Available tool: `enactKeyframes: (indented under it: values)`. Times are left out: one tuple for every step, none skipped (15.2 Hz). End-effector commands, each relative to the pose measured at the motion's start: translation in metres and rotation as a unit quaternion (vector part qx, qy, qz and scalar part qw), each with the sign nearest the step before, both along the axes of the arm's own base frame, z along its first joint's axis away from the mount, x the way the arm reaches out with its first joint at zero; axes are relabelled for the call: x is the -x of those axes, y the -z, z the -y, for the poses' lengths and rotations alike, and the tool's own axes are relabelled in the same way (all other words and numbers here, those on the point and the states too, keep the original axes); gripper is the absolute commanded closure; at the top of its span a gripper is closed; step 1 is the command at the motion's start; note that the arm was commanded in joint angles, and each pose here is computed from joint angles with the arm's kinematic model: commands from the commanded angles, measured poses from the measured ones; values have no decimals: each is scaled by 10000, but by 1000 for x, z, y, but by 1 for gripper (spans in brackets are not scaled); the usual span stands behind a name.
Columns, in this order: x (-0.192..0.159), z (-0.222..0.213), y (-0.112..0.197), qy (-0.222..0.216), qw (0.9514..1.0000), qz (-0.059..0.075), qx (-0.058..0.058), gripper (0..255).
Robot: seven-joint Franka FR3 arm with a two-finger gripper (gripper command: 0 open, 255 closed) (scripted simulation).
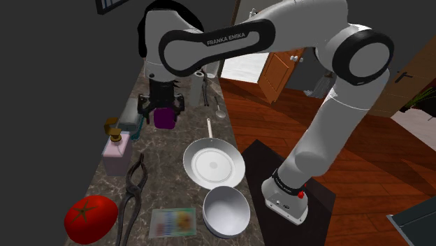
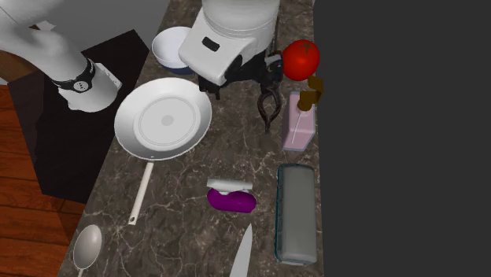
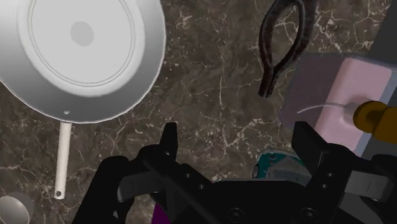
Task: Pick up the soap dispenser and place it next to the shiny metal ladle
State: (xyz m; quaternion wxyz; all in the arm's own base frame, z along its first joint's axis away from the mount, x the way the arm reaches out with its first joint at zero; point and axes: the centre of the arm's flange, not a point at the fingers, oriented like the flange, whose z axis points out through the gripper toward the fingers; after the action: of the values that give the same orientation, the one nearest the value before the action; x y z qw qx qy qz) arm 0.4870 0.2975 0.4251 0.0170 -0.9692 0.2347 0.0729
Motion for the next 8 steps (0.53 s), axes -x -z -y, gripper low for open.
enactKeyframes:
  values:
    - [-16,-17,12,223,9997,-77,-44,0]
    - [-25,-25,18,326,9994,-114,-65,0]
    - [-33,-33,23,428,9989,-150,-86,0]
    - [-42,-41,29,531,9984,-187,-108,0]
    - [-51,-49,35,633,9977,-223,-129,0]
    - [-60,-57,40,735,9968,-260,-150,0]
    - [-69,-64,46,837,9959,-296,-171,0]
    - [-78,-72,52,939,9948,-333,-192,0]
